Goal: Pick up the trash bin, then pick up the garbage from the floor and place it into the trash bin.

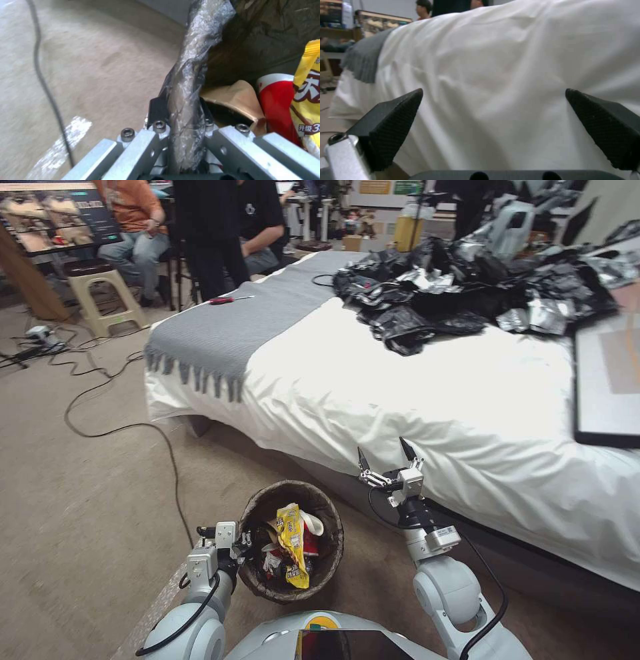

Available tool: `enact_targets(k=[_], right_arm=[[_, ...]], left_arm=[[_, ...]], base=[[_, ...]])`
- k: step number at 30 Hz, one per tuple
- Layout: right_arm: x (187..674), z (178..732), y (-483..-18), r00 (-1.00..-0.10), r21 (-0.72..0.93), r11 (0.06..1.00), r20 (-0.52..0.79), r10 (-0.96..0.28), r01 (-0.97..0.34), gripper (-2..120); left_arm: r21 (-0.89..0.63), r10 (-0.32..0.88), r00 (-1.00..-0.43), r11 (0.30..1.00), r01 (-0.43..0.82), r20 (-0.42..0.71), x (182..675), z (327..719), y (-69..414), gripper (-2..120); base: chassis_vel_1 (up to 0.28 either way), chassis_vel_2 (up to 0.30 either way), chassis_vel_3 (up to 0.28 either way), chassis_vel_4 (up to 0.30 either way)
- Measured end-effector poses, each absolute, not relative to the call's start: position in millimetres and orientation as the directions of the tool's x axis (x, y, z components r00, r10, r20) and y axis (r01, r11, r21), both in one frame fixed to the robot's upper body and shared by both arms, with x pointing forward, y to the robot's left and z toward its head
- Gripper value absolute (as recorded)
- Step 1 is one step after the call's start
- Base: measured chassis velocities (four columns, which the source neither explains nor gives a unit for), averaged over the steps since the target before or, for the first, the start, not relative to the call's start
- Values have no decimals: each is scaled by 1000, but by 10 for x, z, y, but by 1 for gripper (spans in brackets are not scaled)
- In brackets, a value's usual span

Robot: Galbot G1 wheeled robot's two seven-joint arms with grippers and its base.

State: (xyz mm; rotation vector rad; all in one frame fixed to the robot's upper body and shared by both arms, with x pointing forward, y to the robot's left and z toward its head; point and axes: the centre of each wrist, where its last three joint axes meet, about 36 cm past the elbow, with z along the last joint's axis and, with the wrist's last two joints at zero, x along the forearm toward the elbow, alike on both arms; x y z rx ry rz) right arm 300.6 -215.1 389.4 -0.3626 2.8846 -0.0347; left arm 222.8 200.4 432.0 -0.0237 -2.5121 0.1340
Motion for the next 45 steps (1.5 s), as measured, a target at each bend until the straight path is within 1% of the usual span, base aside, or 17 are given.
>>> enact_targets(k=[35, 45], right_arm=[[3033, 3882, -2137, -938, -52, 966, -231, -260, -255, 100], [3019, 3895, -2133, -936, -54, 964, -233, -265, -259, 100]], left_arm=[[-103, 41, -830, 994, -20, 557, 2250, 4444, 2050, 0], [-103, 40, -845, 995, -18, 533, 2302, 4530, 2054, 0]], base=[[124, 126, 127, 126], [121, 131, 122, 127]])
